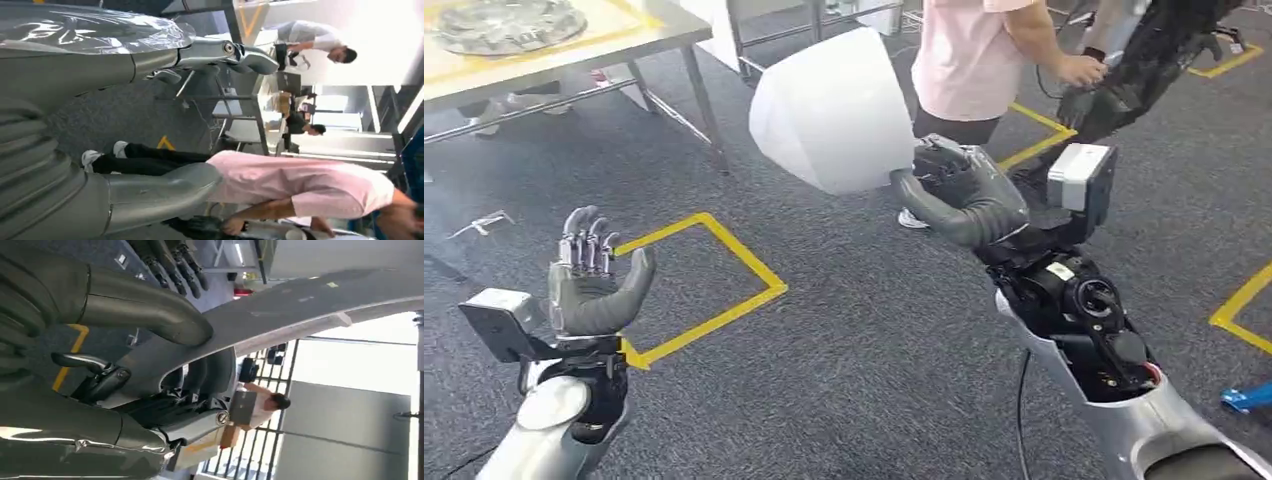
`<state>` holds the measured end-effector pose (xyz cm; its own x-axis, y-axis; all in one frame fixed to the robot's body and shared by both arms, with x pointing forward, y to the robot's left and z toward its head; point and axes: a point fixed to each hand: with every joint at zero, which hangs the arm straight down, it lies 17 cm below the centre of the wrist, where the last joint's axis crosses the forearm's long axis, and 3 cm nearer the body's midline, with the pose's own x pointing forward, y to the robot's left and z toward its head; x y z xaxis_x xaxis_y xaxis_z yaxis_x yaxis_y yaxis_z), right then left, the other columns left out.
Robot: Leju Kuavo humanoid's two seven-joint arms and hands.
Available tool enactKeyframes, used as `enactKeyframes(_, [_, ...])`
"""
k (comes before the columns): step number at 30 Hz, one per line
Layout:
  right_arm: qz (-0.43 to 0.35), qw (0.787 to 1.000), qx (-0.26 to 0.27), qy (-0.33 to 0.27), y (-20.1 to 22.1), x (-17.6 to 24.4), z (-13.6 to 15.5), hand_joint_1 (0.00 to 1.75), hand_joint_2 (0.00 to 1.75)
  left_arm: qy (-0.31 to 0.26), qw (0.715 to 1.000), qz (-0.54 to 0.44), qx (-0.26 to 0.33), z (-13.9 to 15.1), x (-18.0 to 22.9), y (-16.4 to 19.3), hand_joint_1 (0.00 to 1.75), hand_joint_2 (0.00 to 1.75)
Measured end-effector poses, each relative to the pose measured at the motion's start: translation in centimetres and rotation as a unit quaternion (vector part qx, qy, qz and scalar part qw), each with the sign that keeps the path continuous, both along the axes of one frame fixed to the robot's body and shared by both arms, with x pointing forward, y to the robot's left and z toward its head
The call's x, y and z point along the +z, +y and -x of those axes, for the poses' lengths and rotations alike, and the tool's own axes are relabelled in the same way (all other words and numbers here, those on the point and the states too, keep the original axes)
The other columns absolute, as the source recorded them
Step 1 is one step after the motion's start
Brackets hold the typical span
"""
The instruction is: Take the parts from the cabinet and place them on the table.
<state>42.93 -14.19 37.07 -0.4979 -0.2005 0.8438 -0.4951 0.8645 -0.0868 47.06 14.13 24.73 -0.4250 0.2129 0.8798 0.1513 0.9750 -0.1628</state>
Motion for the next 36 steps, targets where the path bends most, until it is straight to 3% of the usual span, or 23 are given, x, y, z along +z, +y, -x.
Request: enactKeyframes(36, [-0.002, 1.0, -0.006, 0.007, -0.18, -0.32, -0.21, 1.75, 1.75, -0.005, 1.0, 0.002, -0.008, -0.39, 0.56, -0.28, 0.0, 1.75])
